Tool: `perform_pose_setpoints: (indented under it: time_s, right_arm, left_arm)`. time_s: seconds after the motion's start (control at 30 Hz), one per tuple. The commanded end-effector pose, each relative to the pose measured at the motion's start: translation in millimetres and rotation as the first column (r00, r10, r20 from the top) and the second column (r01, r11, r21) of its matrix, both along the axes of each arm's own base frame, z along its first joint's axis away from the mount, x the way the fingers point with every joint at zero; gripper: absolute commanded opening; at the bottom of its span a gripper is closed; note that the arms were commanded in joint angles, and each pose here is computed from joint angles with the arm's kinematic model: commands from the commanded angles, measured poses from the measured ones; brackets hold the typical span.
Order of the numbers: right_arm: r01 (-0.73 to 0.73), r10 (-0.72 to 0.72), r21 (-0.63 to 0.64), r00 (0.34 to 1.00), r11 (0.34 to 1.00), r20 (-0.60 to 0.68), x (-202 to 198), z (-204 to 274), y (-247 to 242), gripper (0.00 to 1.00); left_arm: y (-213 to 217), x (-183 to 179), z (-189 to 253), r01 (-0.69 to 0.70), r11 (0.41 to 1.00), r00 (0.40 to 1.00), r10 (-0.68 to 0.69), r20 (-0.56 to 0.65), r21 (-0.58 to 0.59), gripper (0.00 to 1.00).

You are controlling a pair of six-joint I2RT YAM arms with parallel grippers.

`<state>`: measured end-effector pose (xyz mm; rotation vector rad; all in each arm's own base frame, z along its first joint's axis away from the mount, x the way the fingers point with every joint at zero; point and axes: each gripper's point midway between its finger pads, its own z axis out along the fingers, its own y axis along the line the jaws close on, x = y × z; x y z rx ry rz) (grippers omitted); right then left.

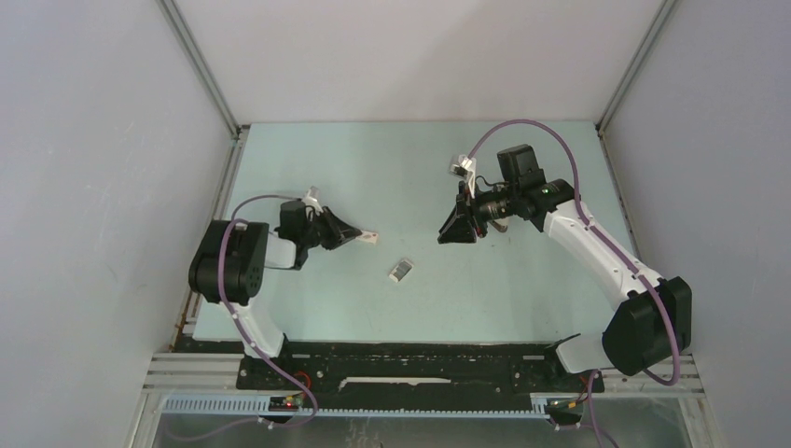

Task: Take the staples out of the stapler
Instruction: Pick up the staple box from the center of the board, then place the staple box at the center of the board.

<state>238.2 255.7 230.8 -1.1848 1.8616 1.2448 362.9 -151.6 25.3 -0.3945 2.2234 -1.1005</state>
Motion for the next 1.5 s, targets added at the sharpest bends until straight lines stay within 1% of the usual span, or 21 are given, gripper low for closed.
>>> perform_pose_setpoints:
  time_s: [0.0, 0.03, 0.07, 0.23, 0.37, 0.6, 0.83, 1.0, 1.1, 1.23, 1.47]
  right_arm:
    - [-0.009, 0.008, 0.010, 1.000, 1.000, 0.023, -0.4, 3.7, 2.0, 0.40]
    - [-0.009, 0.009, 0.010, 1.000, 1.000, 0.023, -0.8, 3.6, 2.0, 0.40]
    - [-0.009, 0.009, 0.011, 1.000, 1.000, 0.026, -0.5, 4.5, 2.0, 0.40]
    - [-0.008, 0.007, 0.015, 1.000, 1.000, 0.028, -0.7, 5.9, 1.2, 0.40]
    - [-0.004, 0.003, 0.020, 0.999, 1.000, 0.037, -1.2, 9.4, -0.6, 0.40]
    - [0.005, -0.006, 0.024, 0.998, 1.000, 0.063, -0.4, 14.6, -5.3, 0.40]
    - [0.021, -0.024, 0.031, 0.995, 0.999, 0.099, 0.9, 22.2, -13.4, 0.40]
    - [0.040, -0.043, 0.034, 0.992, 0.999, 0.118, 2.6, 26.6, -20.7, 0.40]
    - [0.053, -0.057, 0.038, 0.991, 0.998, 0.118, 4.5, 28.0, -25.1, 0.40]
    - [0.069, -0.074, 0.043, 0.991, 0.997, 0.114, 7.8, 29.3, -29.9, 0.40]
    - [0.094, -0.101, 0.056, 0.987, 0.994, 0.122, 11.2, 30.0, -35.3, 0.40]
  left_arm:
    - [-5.1, -6.2, 15.7, 0.026, 1.000, 0.998, -0.025, 0.054, -0.017, 0.03]
    - [-5.2, -7.3, 18.1, 0.024, 0.999, 0.998, -0.023, 0.062, -0.022, 0.01]
    - [-5.3, -8.8, 20.3, 0.022, 0.999, 0.997, -0.020, 0.070, -0.028, 0.00]
    - [-7.9, -20.6, 43.6, 0.019, 0.996, 0.990, -0.007, 0.140, -0.087, 0.00]
    - [-12.9, -36.2, 66.3, 0.036, 0.986, 0.982, -0.004, 0.191, -0.163, 0.00]
    - [-39.7, -76.4, 97.1, 0.129, 0.959, 0.963, -0.061, 0.263, -0.251, 0.00]
    - [-72.0, -122.1, 123.2, 0.216, 0.938, 0.931, -0.113, 0.348, -0.273, 0.00]
    - [-102.2, -145.9, 127.9, 0.246, 0.932, 0.923, -0.140, 0.358, -0.267, 0.00]
    - [-120.5, -154.1, 126.3, 0.248, 0.932, 0.924, -0.145, 0.354, -0.263, 0.00]
    - [-146.2, -156.8, 124.3, 0.252, 0.932, 0.927, -0.156, 0.341, -0.260, 0.00]
    - [-184.7, -153.4, 110.7, 0.253, 0.906, 0.944, -0.154, 0.291, -0.341, 0.00]
